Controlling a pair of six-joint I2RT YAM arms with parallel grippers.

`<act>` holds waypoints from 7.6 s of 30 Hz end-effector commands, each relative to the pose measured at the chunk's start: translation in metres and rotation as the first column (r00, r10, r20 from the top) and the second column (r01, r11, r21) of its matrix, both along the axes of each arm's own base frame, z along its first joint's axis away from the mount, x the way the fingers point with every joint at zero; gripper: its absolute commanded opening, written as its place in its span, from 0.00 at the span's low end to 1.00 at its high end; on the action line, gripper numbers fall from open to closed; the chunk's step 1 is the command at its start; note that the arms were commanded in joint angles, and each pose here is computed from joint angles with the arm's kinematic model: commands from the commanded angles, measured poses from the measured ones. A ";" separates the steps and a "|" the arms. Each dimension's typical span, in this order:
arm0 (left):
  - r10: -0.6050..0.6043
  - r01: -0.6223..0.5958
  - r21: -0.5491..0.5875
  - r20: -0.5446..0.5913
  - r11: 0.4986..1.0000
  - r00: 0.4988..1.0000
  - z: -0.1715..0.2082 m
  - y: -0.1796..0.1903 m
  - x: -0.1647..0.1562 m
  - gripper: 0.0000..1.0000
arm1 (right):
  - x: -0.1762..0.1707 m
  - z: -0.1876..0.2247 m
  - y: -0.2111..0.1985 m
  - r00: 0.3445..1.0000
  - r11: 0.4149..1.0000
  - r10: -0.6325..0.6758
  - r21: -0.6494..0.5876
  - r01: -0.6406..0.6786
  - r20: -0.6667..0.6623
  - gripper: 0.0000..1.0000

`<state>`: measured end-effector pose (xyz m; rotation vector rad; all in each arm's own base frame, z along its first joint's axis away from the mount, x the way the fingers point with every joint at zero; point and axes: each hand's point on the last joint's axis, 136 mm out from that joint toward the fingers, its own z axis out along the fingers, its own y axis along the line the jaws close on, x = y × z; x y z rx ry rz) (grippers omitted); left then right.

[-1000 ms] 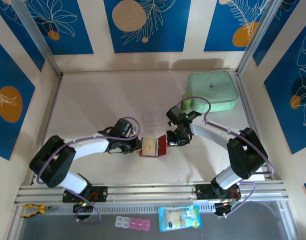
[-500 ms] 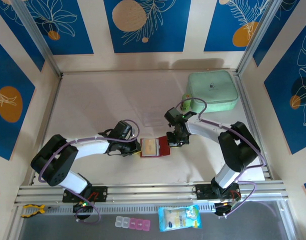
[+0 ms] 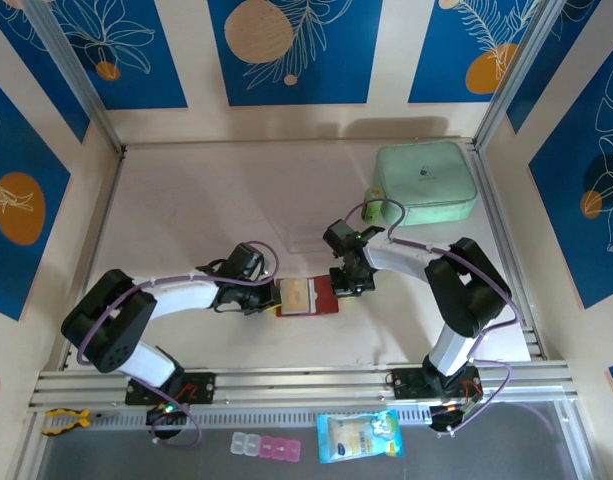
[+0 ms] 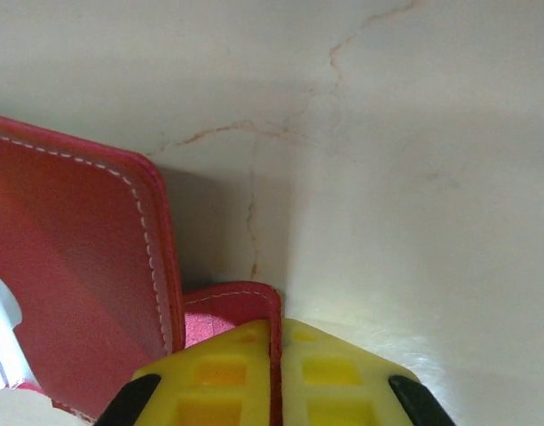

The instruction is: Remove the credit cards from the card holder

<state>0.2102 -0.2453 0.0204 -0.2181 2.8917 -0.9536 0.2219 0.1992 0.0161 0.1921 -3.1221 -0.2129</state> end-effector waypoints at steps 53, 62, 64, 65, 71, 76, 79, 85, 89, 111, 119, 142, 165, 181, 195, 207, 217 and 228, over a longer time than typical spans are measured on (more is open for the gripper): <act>0.060 -0.060 -0.001 0.063 0.998 0.996 0.024 0.014 0.002 0.11 | -0.006 0.003 0.020 1.000 0.991 0.007 -0.135 -0.006 0.010 0.57; 0.062 -0.061 -0.014 0.081 0.998 0.995 0.029 0.011 0.005 0.11 | -0.018 -0.026 0.017 0.999 0.991 -0.005 -0.131 -0.001 -0.043 0.57; 0.061 -0.059 -0.021 0.087 0.998 0.994 0.031 0.009 0.007 0.11 | -0.022 -0.029 0.017 0.999 0.992 -0.009 -0.123 0.002 -0.052 0.57; 0.060 -0.058 -0.025 0.090 0.998 0.994 0.033 0.008 0.008 0.12 | -0.022 -0.030 0.018 0.999 0.993 -0.010 -0.117 0.004 -0.053 0.57; 0.037 -0.032 -0.043 0.113 0.999 0.993 0.042 -0.001 0.015 0.14 | -0.016 -0.008 0.019 1.000 0.995 -0.011 -0.102 0.011 0.000 0.57; 0.005 0.002 -0.056 0.121 0.998 0.993 0.046 -0.014 0.020 0.16 | -0.005 0.026 0.026 0.997 0.998 -0.009 -0.055 0.013 0.075 0.56; -0.012 0.020 -0.067 0.120 0.998 0.993 0.045 -0.023 0.022 0.16 | -0.001 0.043 0.035 0.995 1.000 -0.010 -0.006 0.010 0.103 0.56; -0.055 0.063 -0.076 0.105 0.995 0.993 0.039 -0.038 0.021 0.13 | -0.004 0.061 0.072 0.996 0.982 -0.002 0.189 -0.015 0.093 0.54; -0.069 0.072 -0.033 0.097 0.997 0.993 0.030 -0.034 0.019 0.12 | -0.008 0.061 0.095 0.999 0.950 0.009 0.310 -0.024 0.052 0.46; -0.070 0.064 0.090 0.065 0.994 0.995 0.004 -0.009 0.009 0.11 | -0.011 0.017 0.102 0.999 0.935 -0.022 0.352 0.037 -0.046 0.28; -0.071 0.065 0.097 0.062 0.993 0.996 0.003 -0.008 0.008 0.11 | -0.012 0.009 0.101 0.998 0.937 -0.027 0.347 0.047 -0.061 0.24; -0.080 0.080 0.010 0.092 0.997 0.993 0.030 -0.027 0.012 0.13 | -0.006 0.033 0.097 0.998 0.914 -0.061 0.401 0.064 -0.019 0.27; -0.109 0.102 0.126 0.055 0.987 0.992 0.005 -0.010 0.003 0.08 | -0.007 0.014 0.107 0.995 0.879 -0.049 0.469 0.085 -0.089 0.22; -0.097 0.092 0.081 0.068 0.993 0.993 0.015 -0.018 0.006 0.15 | -0.007 0.001 0.086 0.995 0.929 -0.076 0.358 0.094 -0.065 0.24; -0.084 0.074 0.095 0.106 0.993 0.991 0.029 -0.013 0.010 0.23 | -0.003 0.021 0.087 0.997 0.917 -0.073 0.392 0.074 -0.017 0.24; -0.095 0.084 0.141 0.075 0.986 0.993 0.012 -0.006 0.006 0.17 | -0.007 0.021 0.103 0.997 0.876 -0.049 0.477 0.068 -0.053 0.24; -0.103 0.094 0.163 0.052 0.982 0.993 0.002 -0.003 0.001 0.16 | -0.011 0.010 0.103 0.996 0.879 -0.041 0.471 0.075 -0.082 0.24; -0.105 0.097 0.166 0.041 0.981 0.994 -0.001 -0.002 -0.001 0.15 | -0.012 0.008 0.105 0.995 0.875 -0.040 0.478 0.078 -0.090 0.21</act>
